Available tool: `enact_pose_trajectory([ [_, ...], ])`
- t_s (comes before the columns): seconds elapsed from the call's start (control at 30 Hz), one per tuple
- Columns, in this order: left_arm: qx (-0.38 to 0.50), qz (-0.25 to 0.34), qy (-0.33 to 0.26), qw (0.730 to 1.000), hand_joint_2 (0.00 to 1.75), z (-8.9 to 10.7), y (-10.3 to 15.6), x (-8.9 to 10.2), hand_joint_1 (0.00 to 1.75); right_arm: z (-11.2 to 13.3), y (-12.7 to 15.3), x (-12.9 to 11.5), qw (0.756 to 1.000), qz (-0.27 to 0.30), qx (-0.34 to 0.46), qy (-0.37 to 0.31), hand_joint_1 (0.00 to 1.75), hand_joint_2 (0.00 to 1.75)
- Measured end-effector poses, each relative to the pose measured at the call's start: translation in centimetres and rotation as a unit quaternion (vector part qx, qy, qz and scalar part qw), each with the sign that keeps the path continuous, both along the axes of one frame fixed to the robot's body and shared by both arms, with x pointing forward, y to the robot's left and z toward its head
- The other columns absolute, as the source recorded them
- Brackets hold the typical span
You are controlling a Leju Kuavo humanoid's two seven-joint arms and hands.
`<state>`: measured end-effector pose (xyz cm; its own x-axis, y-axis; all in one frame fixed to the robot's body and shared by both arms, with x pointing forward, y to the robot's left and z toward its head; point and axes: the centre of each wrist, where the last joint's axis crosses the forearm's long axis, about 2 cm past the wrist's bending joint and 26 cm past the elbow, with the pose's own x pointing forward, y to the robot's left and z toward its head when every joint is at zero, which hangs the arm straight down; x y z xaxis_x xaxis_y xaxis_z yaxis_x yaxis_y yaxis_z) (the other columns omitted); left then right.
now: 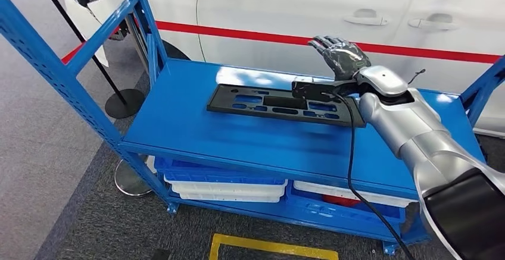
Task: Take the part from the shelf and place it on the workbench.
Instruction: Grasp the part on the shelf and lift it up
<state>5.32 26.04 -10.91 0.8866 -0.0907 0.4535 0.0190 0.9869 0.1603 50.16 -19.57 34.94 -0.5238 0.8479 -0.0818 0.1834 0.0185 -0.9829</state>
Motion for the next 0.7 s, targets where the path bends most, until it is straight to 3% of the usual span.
enact_pose_trajectory([
  [0.57, -0.003, -0.006, 0.015, 1.000, 0.00, 0.0, 0.0, -0.1, 0.00, -3.4, -0.1, -0.6, 0.998, 0.007, 0.015, 0.052, 0.00, 1.75],
  [0.7, 0.001, -0.006, 0.021, 1.000, 0.00, 0.0, 0.0, 0.1, 0.00, -6.3, 0.7, -1.4, 0.996, 0.020, 0.005, 0.083, 0.00, 1.75],
])
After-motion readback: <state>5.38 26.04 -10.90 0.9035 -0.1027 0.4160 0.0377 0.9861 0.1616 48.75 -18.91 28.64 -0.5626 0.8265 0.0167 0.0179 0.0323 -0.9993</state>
